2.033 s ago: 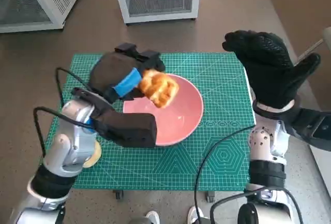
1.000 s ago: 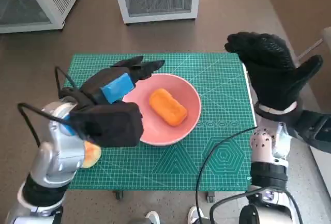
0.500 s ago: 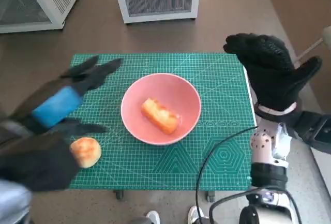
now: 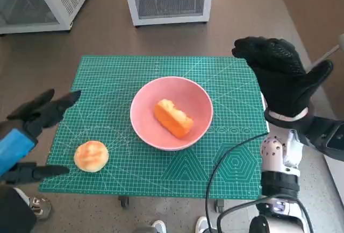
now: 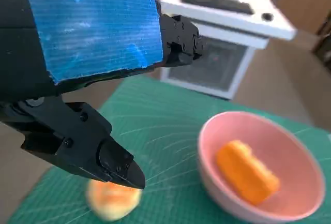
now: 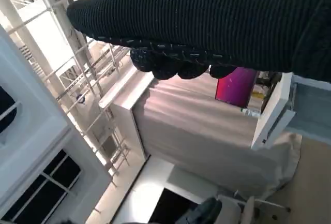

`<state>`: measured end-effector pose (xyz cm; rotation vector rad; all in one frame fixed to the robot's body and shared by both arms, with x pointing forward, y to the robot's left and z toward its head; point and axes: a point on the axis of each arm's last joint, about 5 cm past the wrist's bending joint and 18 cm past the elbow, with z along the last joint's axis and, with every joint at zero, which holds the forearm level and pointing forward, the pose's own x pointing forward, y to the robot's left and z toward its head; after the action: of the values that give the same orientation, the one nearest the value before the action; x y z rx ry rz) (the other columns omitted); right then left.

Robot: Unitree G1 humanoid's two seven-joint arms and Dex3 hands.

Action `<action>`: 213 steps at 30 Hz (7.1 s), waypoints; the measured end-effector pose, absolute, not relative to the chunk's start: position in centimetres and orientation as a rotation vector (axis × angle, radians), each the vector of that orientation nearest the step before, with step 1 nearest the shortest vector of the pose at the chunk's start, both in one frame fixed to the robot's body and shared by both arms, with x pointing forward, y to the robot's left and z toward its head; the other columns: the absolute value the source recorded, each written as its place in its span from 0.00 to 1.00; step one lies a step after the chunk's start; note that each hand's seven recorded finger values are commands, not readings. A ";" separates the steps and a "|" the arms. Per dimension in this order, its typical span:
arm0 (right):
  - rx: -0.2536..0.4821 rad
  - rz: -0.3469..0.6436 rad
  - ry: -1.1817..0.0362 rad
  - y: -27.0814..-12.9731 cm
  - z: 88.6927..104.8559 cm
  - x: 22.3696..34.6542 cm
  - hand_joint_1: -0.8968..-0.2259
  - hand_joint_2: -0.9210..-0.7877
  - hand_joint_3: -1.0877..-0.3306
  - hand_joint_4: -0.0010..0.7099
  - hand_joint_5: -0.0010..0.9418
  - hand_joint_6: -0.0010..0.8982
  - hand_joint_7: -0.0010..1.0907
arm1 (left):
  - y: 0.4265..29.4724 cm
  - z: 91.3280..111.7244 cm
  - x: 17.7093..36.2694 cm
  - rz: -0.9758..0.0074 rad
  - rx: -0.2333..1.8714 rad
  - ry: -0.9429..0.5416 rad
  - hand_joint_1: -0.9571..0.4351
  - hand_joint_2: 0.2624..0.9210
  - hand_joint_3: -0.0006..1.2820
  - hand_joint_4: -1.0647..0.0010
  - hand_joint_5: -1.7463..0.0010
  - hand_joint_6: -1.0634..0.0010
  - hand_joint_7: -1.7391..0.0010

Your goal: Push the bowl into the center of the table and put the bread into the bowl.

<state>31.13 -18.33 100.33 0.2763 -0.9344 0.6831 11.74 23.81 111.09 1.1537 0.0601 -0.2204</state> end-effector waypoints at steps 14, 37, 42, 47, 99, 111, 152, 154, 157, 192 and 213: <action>0.275 0.689 -0.917 -18.6 100.3 31.2 0.47 0.00 0.56 0.33 0.00 0.42 0.01 | 23.5 108.4 12.1 -0.251 1.122 0.151 0.60 0.68 0.00 0.91 0.99 0.75 0.98; 0.255 0.673 -0.919 -19.4 100.4 31.1 0.47 0.00 0.57 0.33 0.00 0.43 0.01 | 22.7 102.8 14.9 -0.181 1.180 0.315 0.59 0.70 0.00 0.87 1.00 0.72 0.99; 0.251 0.670 -0.921 -19.5 100.4 31.1 0.48 0.00 0.57 0.33 0.00 0.43 0.01 | 22.6 102.7 15.2 -0.166 1.194 0.310 0.58 0.71 0.01 0.87 1.00 0.72 0.99; 0.240 0.667 -0.928 -19.5 100.5 31.1 0.49 0.00 0.57 0.34 0.00 0.43 0.01 | 23.0 101.0 16.8 -0.134 1.237 0.387 0.59 0.72 0.01 0.87 1.00 0.72 1.00; 0.236 0.655 -0.913 -19.8 100.0 30.8 0.50 0.00 0.54 0.36 0.00 0.44 0.01 | 24.2 97.4 18.3 -0.045 1.294 0.493 0.69 0.96 0.08 0.38 0.30 0.37 0.36; 0.245 0.659 -0.909 -19.6 99.9 30.8 0.49 0.00 0.54 0.36 0.00 0.44 0.01 | 23.4 103.3 18.5 0.080 1.297 0.204 0.69 0.96 0.05 0.29 0.37 0.36 0.36; 0.253 0.654 -0.910 -19.7 99.9 30.4 0.47 0.00 0.50 0.38 0.01 0.44 0.01 | 12.0 107.2 28.6 -0.333 1.464 -0.312 0.69 0.91 0.08 0.28 0.32 0.33 0.43; 0.252 0.649 -0.907 -19.7 99.8 30.3 0.47 0.00 0.50 0.38 0.01 0.44 0.01 | 11.8 106.8 28.9 -0.354 1.464 -0.302 0.69 0.91 0.09 0.28 0.32 0.34 0.43; 0.252 0.642 -0.903 -19.8 99.6 30.2 0.47 0.00 0.49 0.38 0.01 0.45 0.01 | 11.5 106.1 29.3 -0.381 1.463 -0.273 0.69 0.91 0.09 0.29 0.32 0.34 0.42; 0.260 0.634 -0.886 -19.2 99.6 30.5 0.45 0.00 0.48 0.37 0.00 0.45 0.01 | 13.0 105.7 27.7 -0.448 1.199 -0.087 0.47 0.85 0.02 0.98 1.00 0.79 1.00; 0.221 0.599 -0.912 -18.7 100.7 31.0 0.47 0.00 0.44 0.38 0.01 0.45 0.01 | 20.4 104.2 24.1 -0.255 0.458 -0.659 0.29 1.00 0.16 0.93 0.98 0.80 0.99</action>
<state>30.96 -18.66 100.71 0.2207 -0.9124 0.5994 24.12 20.42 104.18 0.4578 -0.6591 -0.2547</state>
